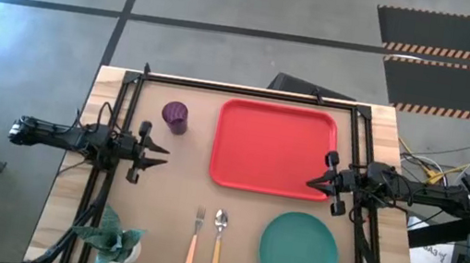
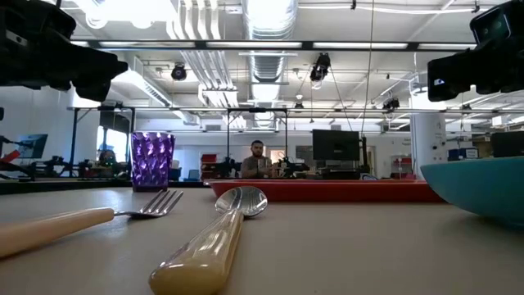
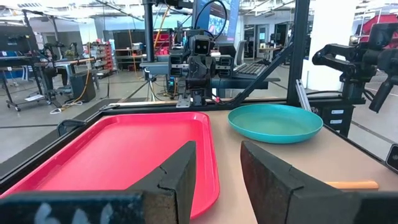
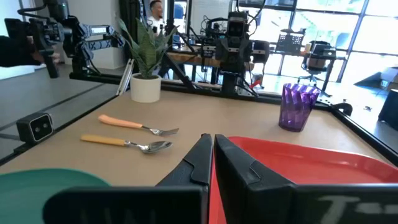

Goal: Pick and place plate/cup/fork/spoon on tray
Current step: Put the violet glass on the top left side of the red tray

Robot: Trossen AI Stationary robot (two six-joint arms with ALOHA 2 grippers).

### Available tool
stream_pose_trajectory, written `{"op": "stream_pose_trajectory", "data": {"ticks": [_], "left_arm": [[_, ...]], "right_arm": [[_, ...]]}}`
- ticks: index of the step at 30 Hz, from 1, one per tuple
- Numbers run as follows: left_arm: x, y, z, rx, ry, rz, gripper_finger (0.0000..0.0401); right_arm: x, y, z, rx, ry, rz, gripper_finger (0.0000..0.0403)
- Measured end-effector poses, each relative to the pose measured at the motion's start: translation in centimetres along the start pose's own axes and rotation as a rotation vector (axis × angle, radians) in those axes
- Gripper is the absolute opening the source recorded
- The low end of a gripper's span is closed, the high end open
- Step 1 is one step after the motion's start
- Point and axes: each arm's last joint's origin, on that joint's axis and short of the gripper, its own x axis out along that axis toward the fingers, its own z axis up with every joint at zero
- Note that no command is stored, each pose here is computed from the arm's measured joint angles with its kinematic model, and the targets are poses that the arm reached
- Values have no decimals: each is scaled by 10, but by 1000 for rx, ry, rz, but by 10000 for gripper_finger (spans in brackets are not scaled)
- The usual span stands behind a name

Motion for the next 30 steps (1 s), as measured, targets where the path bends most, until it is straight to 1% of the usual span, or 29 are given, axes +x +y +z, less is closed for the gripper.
{"op": "stream_pose_trajectory", "data": {"ticks": [5, 9, 13, 15, 18, 30], "left_arm": [[0, 0, 1, -76, -11, -6, 109], [0, 0, 6, -200, -65, -11, 109], [-1, 0, 11, -276, -114, -21, 109], [-1, 0, 11, -286, -115, -20, 109], [-1, 1, 11, -289, -118, 10, 109], [-1, 1, 11, -291, -118, 11, 109]], "right_arm": [[0, 0, 0, 0, 0, 0, 9], [0, 0, 0, 0, 0, 0, 9], [0, 0, 0, 0, 0, 0, 9], [0, 0, 0, 0, 0, 0, 9], [0, 0, 0, 0, 0, 0, 9], [0, 0, 0, 0, 0, 0, 9]]}}
